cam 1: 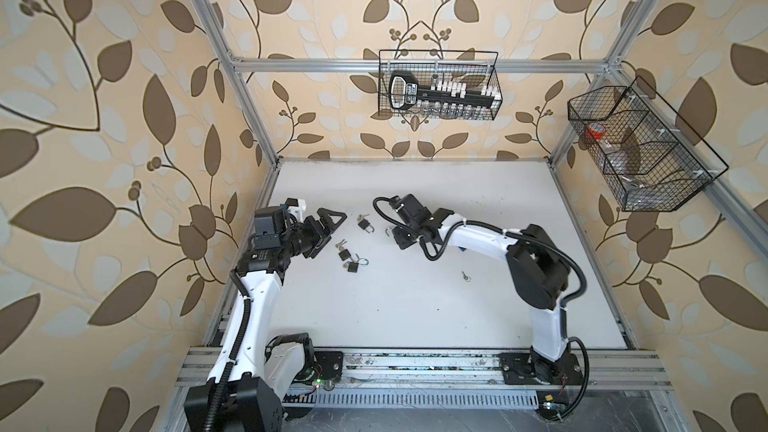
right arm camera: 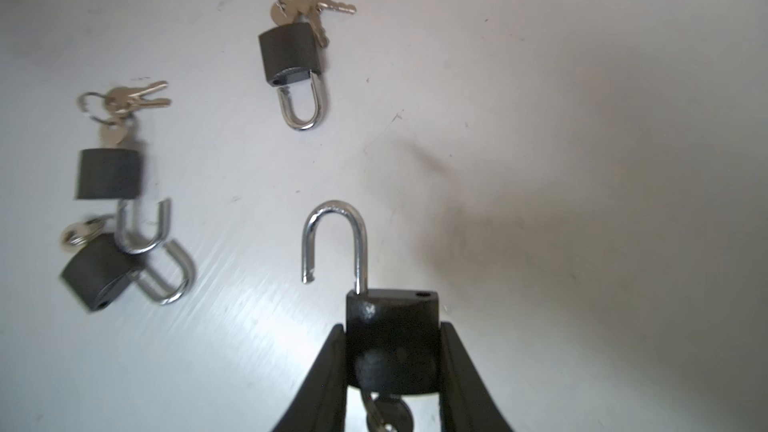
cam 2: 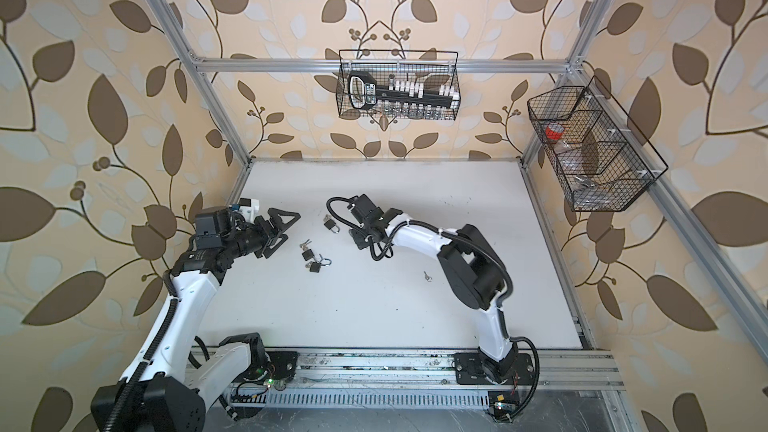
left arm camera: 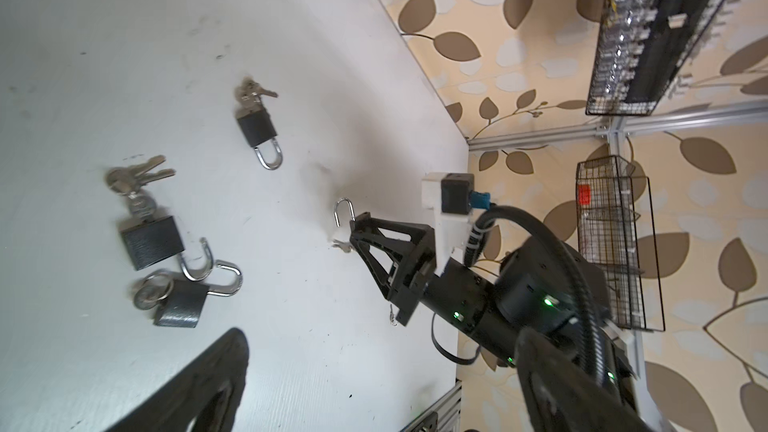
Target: Lock with the key
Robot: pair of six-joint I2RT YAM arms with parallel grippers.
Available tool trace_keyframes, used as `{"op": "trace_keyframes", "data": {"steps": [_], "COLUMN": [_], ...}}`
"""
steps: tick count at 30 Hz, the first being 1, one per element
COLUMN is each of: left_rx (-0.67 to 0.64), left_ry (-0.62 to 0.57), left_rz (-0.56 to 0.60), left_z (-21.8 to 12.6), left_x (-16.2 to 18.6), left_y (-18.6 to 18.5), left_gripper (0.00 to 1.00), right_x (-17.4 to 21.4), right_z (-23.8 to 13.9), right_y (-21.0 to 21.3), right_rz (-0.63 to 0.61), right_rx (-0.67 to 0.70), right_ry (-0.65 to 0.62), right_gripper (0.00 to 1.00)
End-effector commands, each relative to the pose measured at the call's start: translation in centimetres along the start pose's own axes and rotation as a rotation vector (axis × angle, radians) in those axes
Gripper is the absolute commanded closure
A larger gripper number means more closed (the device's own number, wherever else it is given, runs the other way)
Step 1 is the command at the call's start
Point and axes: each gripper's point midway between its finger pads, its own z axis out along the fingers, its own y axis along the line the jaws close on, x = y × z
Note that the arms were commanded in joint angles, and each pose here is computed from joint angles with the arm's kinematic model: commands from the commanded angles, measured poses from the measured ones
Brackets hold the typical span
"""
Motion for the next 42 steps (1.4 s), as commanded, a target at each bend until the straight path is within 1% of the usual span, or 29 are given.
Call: {"op": "trace_keyframes", "data": {"steps": [1,2,6,10,12,15,17,23,24,30,38,42], "left_rx": [0.08,0.117,0.227,0.294,0.322,0.369,0.407,0.463,0.474,0.513,0.535,0.543], "left_ry": [-0.014,0.005,0.079,0.159,0.184,0.222,0.256,0.326,0.334,0.376,0.417,0.439], "left_rz": [0.151,0.184,0.291,0.381,0.427,0.473,0.497,0.56,0.571,0.605,0.619,0.621], "left_z": [0.3,0.7,2.0,2.8,3.0,3.2,3.2,3.1,3.0,2.7,2.5,2.7], "left_x": [-0.4,0.1,1.9,3.8,4.6,6.0,7.0,8.7,9.0,10.6,12.3,13.0], "left_y": [-3.7,-4.8,-8.2,-11.1,-12.3,-13.9,-15.0,-16.9,-17.3,-18.4,-18.9,-18.8], "left_gripper": [0.01,0.01,0.04,0.13,0.15,0.15,0.16,0.18,0.18,0.19,0.2,0.28], "right_x": [-1.8,-1.4,-1.2,-2.0,-1.9,-1.1,-0.4,0.9,0.9,0.0,-0.2,-0.1], "right_z": [-4.2,-5.3,-10.4,-15.8,-17.3,-18.8,-19.6,-21.3,-21.6,-22.9,-25.3,-25.8], "right_y": [0.3,0.5,0.7,-0.1,-0.3,0.4,0.0,0.5,0.3,-0.9,1.1,2.3], "right_rz": [-0.021,-0.039,-0.083,-0.034,-0.019,-0.021,-0.017,-0.133,-0.152,-0.167,-0.256,-0.277], "right_rx": [-0.061,-0.087,-0.14,-0.15,-0.166,-0.238,-0.235,-0.26,-0.253,-0.191,-0.342,-0.415], "right_ry": [-0.159,-0.176,-0.278,-0.456,-0.506,-0.516,-0.494,-0.538,-0.553,-0.594,-0.647,-0.646], "right_gripper": [0.97,1.0,1.0,1.0,1.0,1.0,1.0,1.0,1.0,1.0,1.0,1.0]}}
